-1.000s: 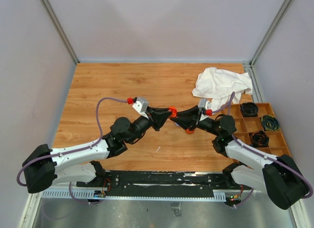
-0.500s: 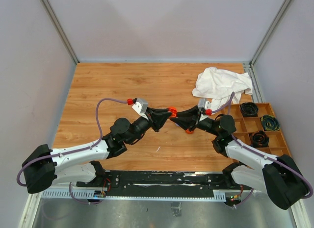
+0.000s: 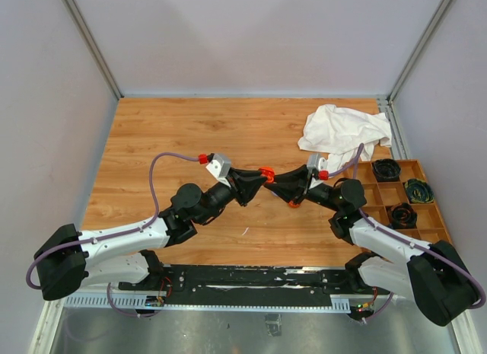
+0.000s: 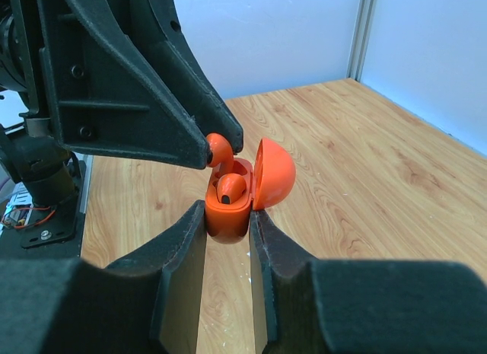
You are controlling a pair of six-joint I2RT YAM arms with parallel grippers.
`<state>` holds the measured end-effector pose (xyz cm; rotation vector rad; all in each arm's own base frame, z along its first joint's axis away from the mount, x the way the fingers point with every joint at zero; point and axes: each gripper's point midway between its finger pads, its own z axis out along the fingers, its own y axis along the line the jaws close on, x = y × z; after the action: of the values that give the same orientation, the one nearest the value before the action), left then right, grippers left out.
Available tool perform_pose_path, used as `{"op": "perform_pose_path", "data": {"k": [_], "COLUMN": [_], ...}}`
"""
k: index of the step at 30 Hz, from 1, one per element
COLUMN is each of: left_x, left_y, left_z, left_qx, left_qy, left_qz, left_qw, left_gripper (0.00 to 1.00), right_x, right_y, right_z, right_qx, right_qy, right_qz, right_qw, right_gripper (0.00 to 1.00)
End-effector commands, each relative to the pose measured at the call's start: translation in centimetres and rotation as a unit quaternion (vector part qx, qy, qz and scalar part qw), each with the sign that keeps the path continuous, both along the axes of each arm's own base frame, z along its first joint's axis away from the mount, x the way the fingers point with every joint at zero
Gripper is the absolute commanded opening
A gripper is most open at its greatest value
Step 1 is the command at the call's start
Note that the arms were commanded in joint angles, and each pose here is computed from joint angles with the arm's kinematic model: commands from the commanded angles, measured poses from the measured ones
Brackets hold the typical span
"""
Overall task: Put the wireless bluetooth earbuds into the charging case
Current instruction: Place the earbud in the charging case.
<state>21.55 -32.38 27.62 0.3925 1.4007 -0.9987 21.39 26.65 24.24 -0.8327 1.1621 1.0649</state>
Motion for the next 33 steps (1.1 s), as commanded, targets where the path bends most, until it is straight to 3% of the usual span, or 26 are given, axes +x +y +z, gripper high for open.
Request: {"op": "perform_pose_path", "data": {"k": [1, 14, 19, 33], "left_x": [-0.9, 0.0, -0.3, 0.1], "left_y": [-0.5, 0.2, 0.6, 0.9], "left_z": [-0.4, -0.7, 0.5, -0.8], "left_qx": [0.005, -0.003, -0.019, 0.011], "left_qy": [-0.003, 0.015, 0.017, 0.037], "left_qz": [-0.022, 0.011, 0.009, 0.024], "left_qw": [1.000, 1.000, 1.000, 0.999], "left_gripper": [0.31, 0.34, 0.40, 0.48], "right_x": [-0.6, -0.4, -0.3, -0.2], "right_y": [0.0, -0.1, -0.2, -0.3], "right_z": [1.0, 0.7, 0.5, 0.4], "right_qx": [0.010, 0.006, 0.004, 0.001], "right_qy": [-0.029, -0.025, -0.024, -0.023], "right_qz": [0.003, -0.001, -0.006, -0.010], "right_qw": [1.000, 1.000, 1.000, 1.000], "right_gripper": [0.01, 0.01, 0.01, 0.01]}}
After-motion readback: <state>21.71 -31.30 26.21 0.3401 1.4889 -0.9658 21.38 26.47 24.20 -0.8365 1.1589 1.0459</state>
